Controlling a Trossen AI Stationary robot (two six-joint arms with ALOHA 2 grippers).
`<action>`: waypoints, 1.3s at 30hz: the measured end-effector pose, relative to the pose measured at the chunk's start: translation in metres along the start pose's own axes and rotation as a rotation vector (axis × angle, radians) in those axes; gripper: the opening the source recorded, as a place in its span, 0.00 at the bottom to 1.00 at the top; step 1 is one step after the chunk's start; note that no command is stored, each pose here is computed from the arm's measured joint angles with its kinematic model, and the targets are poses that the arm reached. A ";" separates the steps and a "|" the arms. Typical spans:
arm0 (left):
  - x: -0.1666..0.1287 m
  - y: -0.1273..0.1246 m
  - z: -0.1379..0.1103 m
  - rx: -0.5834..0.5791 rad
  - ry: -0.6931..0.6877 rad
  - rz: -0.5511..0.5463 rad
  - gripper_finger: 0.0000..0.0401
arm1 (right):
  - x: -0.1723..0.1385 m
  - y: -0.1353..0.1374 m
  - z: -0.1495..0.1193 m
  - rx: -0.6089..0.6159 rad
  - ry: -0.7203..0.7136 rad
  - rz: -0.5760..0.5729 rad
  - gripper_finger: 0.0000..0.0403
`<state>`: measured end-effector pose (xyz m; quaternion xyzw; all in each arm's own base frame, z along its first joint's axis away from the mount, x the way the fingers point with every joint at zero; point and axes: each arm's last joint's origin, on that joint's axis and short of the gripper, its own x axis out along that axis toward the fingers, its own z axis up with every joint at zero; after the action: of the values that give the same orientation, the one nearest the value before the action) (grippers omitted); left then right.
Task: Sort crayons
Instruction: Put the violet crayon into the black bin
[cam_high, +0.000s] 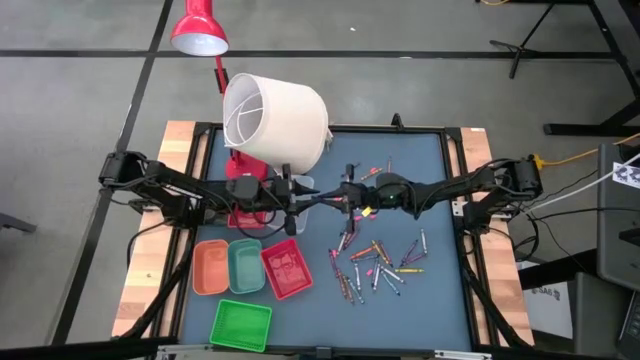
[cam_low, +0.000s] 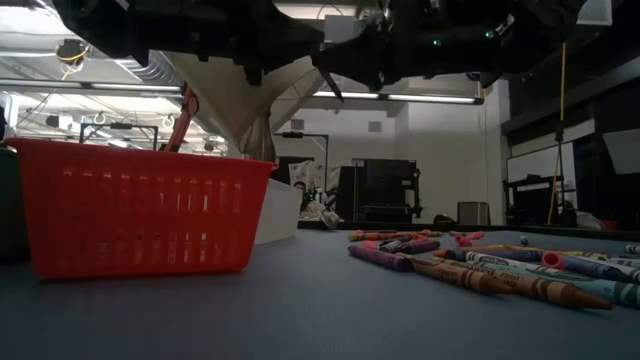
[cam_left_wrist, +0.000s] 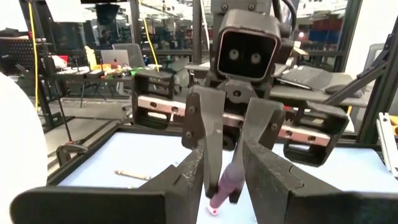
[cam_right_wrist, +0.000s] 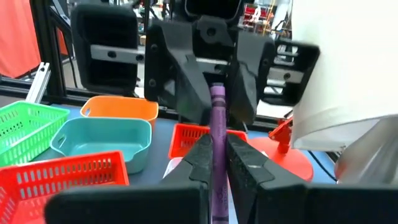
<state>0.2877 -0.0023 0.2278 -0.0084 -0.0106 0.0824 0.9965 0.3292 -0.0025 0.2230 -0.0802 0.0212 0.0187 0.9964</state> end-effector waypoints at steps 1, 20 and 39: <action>0.000 0.000 0.000 0.000 0.000 0.000 0.24 | 0.000 0.000 0.001 0.000 -0.010 0.006 0.08; 0.000 0.000 0.000 0.001 0.000 0.007 0.16 | 0.000 0.000 0.000 0.000 -0.005 0.033 0.08; 0.000 0.000 0.000 0.001 0.000 0.011 0.02 | 0.000 -0.001 0.000 0.000 0.006 -0.024 0.12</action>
<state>0.2877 -0.0020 0.2278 -0.0079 -0.0104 0.0881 0.9960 0.3293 -0.0035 0.2229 -0.0807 0.0233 0.0065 0.9964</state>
